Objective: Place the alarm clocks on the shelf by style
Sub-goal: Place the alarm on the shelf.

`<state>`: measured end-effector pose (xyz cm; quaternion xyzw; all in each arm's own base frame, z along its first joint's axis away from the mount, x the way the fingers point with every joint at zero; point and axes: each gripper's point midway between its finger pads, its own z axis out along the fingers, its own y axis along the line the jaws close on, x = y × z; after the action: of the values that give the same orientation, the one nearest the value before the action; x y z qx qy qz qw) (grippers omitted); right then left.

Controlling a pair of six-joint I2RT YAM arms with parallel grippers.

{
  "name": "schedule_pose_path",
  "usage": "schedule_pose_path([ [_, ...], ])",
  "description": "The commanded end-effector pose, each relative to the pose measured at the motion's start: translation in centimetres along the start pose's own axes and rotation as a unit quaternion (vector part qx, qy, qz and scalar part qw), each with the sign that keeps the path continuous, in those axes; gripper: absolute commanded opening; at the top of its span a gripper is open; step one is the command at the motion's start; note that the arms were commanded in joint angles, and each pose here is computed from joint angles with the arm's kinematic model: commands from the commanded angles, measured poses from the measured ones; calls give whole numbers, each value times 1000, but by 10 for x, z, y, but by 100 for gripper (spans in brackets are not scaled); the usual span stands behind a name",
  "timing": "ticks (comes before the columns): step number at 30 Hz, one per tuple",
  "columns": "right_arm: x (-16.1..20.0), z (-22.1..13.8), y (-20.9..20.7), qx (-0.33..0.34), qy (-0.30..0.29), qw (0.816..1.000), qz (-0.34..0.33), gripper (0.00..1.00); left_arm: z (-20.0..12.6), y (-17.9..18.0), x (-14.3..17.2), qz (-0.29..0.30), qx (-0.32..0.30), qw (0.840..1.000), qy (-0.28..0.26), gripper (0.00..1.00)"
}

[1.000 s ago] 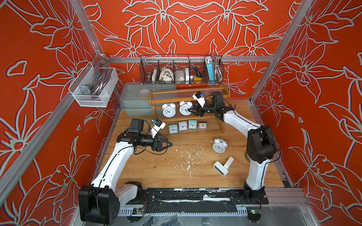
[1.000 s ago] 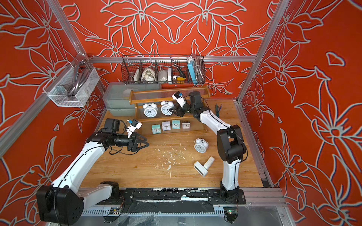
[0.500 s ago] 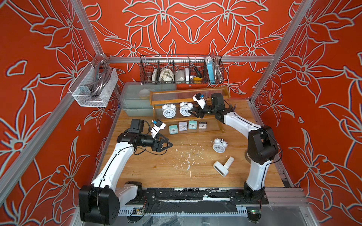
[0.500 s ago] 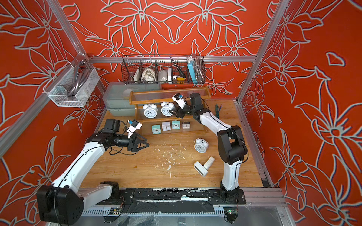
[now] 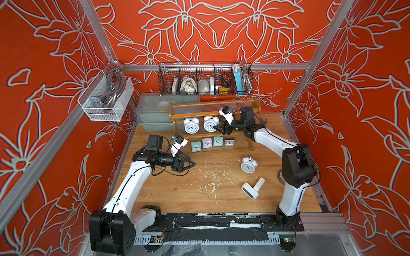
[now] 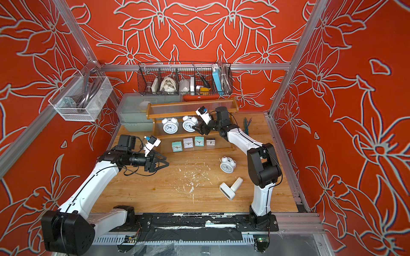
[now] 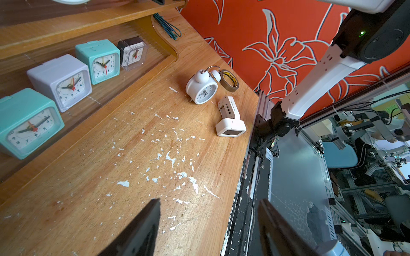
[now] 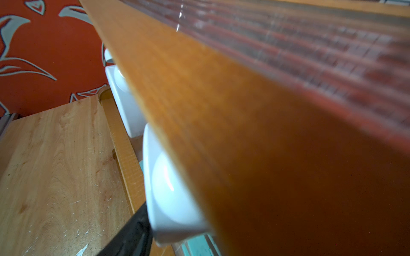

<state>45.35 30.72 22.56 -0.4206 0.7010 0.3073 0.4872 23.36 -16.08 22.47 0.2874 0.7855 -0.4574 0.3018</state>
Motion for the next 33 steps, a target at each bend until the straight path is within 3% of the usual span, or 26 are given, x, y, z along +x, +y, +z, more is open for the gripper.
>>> schedule_pose_path([
  [1,12,-6,-4,22,22,999,11,69,-2,-2,2,4,2,1000,-3,70],
  [14,20,-8,-8,39,36,998,19,58,-3,-3,2,4,2,1000,-3,70],
  [21,10,-17,5,18,30,999,41,63,-3,-2,3,4,1,1000,-4,70],
  [28,9,-43,18,37,49,989,134,70,-1,-1,5,6,4,1000,-3,71],
  [33,39,-68,32,70,109,967,220,71,-1,-2,6,7,7,1000,-1,71],
])
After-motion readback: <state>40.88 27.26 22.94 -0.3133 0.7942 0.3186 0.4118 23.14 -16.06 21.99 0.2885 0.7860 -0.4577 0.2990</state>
